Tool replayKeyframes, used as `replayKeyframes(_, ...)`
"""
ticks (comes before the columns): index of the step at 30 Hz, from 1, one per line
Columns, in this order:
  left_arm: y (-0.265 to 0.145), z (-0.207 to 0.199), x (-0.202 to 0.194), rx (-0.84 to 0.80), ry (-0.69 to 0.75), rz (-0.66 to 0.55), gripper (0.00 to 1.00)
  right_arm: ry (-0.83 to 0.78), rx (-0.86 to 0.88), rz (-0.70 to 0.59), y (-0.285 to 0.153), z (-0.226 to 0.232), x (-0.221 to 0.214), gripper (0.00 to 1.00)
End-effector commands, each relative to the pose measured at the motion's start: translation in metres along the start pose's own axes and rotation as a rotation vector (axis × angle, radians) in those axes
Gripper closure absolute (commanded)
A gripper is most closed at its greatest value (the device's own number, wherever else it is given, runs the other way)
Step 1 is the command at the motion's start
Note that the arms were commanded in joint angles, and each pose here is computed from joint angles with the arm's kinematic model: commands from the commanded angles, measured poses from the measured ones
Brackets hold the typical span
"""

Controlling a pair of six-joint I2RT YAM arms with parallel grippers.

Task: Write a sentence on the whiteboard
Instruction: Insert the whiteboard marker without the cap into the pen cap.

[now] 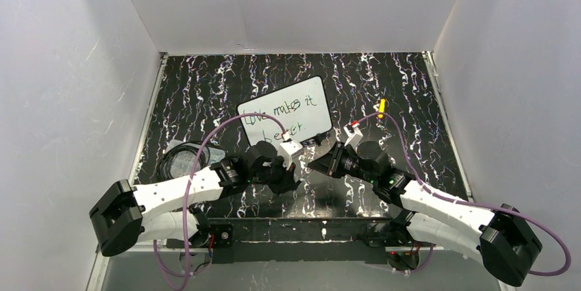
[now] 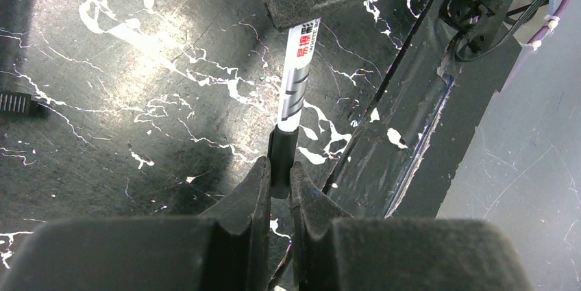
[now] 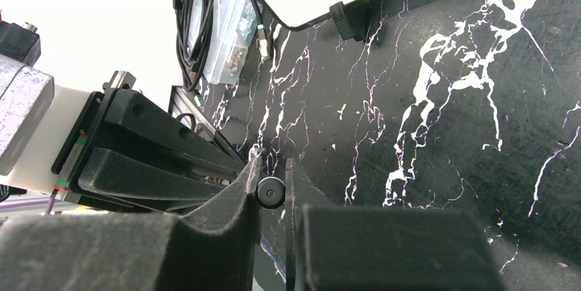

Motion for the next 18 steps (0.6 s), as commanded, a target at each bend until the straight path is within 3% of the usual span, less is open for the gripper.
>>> replayKeyframes(1,-0.018,-0.024,0.095,-0.082,0.099,-0.428,1.0,0.017,-0.073,0.244,-0.01,-0.022,-0.037,0.99)
replayKeyframes(18,-0.023,-0.032,0.122,-0.105,0.136,-0.494,1.0,0.001,-0.123,0.293,-0.009,-0.03,-0.047,0.99)
Point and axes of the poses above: each gripper's point midway between its finger pads, its own y axis out along the fingers, its own z axis along the line the jaws close on, x = y × z, the point moved 10 cm from there along -y, back along the fingers, and after that the axes turned 1 degree about y, right-handed, at the moved point
